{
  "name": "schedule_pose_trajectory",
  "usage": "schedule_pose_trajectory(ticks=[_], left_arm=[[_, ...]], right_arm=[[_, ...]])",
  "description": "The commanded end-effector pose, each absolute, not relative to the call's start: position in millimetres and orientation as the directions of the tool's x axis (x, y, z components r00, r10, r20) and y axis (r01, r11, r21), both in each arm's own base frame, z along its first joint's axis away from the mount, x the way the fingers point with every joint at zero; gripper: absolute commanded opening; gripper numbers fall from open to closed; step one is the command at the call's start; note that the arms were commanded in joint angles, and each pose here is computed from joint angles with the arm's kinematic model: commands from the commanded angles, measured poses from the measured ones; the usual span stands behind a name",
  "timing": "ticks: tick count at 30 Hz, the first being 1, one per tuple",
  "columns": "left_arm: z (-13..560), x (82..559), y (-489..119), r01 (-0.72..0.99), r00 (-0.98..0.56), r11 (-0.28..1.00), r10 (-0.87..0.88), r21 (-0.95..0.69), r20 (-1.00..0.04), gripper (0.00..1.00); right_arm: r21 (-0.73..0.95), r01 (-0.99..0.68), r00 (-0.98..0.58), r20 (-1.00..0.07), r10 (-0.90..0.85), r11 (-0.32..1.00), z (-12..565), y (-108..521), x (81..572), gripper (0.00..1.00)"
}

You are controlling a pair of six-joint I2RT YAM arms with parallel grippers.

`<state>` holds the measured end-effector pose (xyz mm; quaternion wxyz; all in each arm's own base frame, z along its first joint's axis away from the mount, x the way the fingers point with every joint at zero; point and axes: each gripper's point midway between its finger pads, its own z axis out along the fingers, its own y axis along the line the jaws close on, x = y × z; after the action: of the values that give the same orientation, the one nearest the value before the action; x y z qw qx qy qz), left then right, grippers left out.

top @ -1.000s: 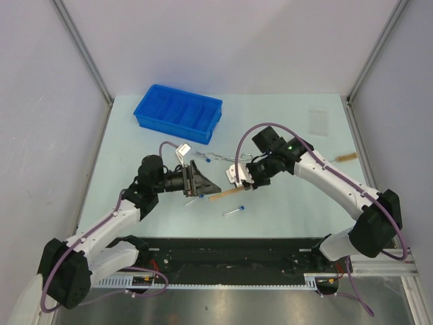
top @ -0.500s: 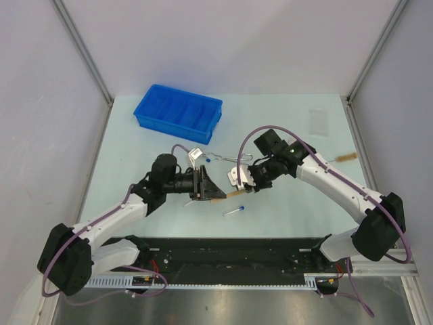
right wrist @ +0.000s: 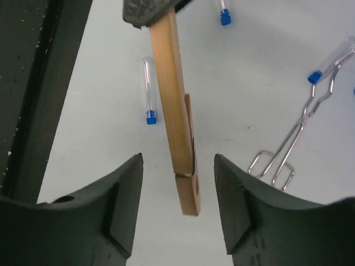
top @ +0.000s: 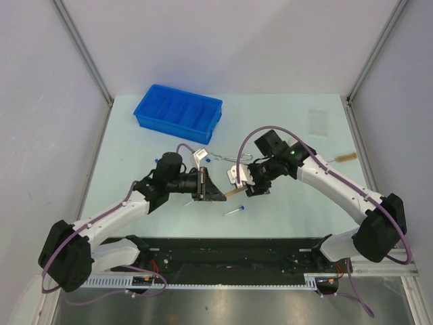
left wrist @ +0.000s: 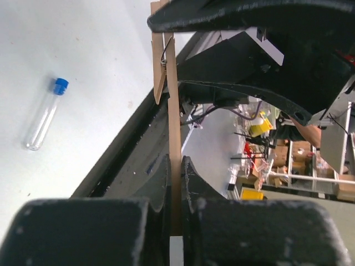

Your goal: Organize the chemistry lab equipment

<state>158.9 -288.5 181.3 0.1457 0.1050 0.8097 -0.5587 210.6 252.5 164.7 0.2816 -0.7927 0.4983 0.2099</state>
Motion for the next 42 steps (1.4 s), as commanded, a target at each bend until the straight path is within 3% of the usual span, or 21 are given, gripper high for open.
schedule_pose_trajectory(ticks=[1, 3, 11, 13, 18, 26, 30, 42], left_arm=[[198, 182, -275, 0.401, -0.879, 0.403, -0.082, -0.822, -0.469, 0.0], [196, 197, -259, 0.375, -0.867, 0.449, -0.142, -0.811, -0.479, 0.0], [196, 293, -170, 0.263, -0.704, 0.68, -0.35, -0.685, -0.618, 0.0], [208, 314, -157, 0.296, -0.644, 0.706, -0.35, -0.644, -0.68, 0.0], [235, 380, -114, 0.321, -0.499, 0.75, -0.385, -0.578, -0.777, 0.0], [201, 474, -51, 0.12, -0.559, 0.777, -0.462, -0.618, -0.689, 0.0], [215, 516, -32, 0.078, -0.534, 0.808, -0.461, -0.584, -0.709, 0.0], [175, 591, 0, -0.094, -0.588, 0.839, -0.481, -0.536, -0.65, 0.01]], right_arm=[[-0.252, -0.947, 0.32, -0.714, -0.623, -0.198, 197, 254, 220, 0.72], [-0.217, -0.969, 0.243, -0.782, -0.573, -0.115, 212, 247, 228, 0.99], [-0.095, -0.984, 0.037, -0.935, -0.352, 0.149, 258, 203, 250, 1.0], [0.017, -0.964, -0.103, -0.944, -0.313, 0.265, 243, 184, 256, 1.0], [0.055, -0.937, -0.134, -0.968, -0.212, 0.344, 233, 159, 255, 1.0], [0.067, -0.91, -0.16, -0.967, -0.196, 0.41, 216, 131, 256, 1.0], [0.044, -0.91, -0.143, -0.967, -0.213, 0.412, 214, 128, 256, 1.0], [0.027, -0.915, -0.137, -0.959, -0.247, 0.403, 207, 129, 256, 1.0]])
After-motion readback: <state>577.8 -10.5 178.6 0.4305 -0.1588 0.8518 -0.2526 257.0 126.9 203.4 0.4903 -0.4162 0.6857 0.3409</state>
